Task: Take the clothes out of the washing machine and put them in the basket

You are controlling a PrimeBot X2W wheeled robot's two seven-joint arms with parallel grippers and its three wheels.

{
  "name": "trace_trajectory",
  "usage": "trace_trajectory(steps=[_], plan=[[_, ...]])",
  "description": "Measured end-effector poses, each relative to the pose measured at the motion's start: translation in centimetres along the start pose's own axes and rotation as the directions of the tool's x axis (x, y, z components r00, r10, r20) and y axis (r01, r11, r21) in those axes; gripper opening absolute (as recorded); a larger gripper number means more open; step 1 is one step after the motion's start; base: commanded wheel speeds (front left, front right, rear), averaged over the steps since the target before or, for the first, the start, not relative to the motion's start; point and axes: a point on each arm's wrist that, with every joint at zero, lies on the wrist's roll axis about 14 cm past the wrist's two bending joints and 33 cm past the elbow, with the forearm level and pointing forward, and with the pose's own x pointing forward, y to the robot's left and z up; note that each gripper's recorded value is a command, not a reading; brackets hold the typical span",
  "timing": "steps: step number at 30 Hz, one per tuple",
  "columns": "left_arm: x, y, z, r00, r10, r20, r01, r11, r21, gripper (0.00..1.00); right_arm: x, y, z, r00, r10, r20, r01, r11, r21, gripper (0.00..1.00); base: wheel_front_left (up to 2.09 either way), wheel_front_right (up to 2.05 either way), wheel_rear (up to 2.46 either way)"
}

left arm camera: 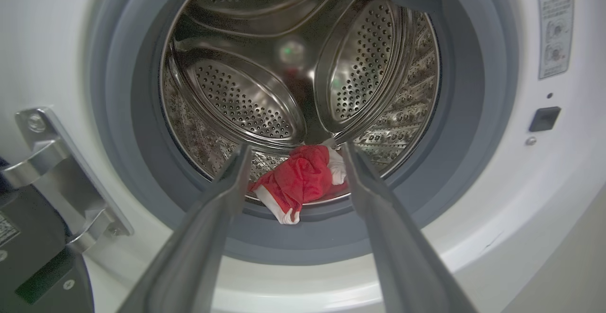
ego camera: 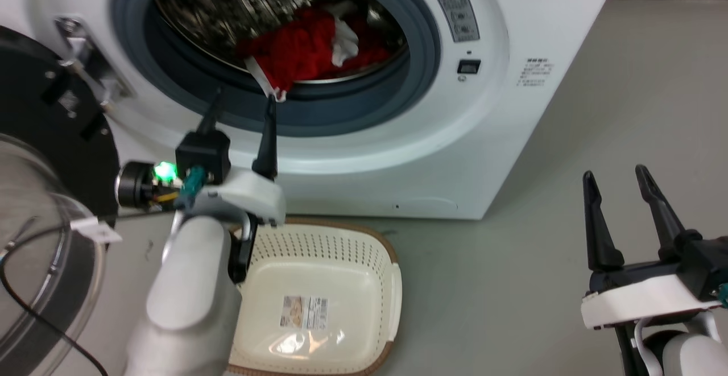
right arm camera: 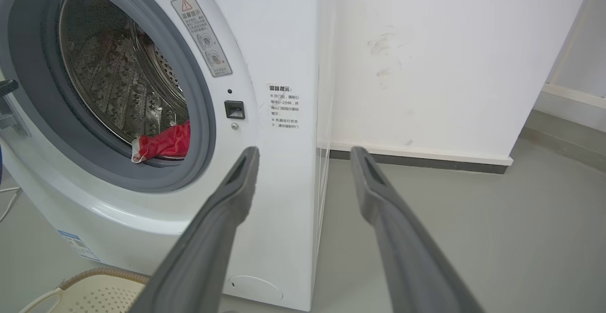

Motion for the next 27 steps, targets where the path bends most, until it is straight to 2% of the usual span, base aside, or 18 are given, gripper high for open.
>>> trace_trajectory(steps=[10, 18, 21, 27], plan=[[9.0, -0.5, -6.0, 0.992, -0.049, -0.118, 0.055, 0.997, 0.051, 1.0, 2.4, -1.0, -4.1, 0.998, -0.019, -0.063, 0.021, 0.999, 0.036, 1.0, 0.0, 0.0, 0.0], [15.2, -1.7, -11.4, 0.969, -0.082, -0.234, 0.1, 0.993, 0.066, 1.0, 2.7, -2.1, -8.4, 0.989, -0.044, -0.141, 0.054, 0.996, 0.069, 1.0, 0.0, 0.0, 0.0], [17.1, -2.2, -13.5, 0.947, -0.093, -0.308, 0.124, 0.989, 0.084, 1.0, 2.4, -2.7, -9.6, 0.984, -0.061, -0.168, 0.075, 0.994, 0.077, 1.0, 0.0, 0.0, 0.0], [19.5, -2.7, -17.9, 0.872, -0.108, -0.477, 0.177, 0.979, 0.101, 1.0, 1.3, -4.0, -12.1, 0.967, -0.103, -0.234, 0.128, 0.987, 0.093, 1.0, 0.0, 0.0, 0.0]])
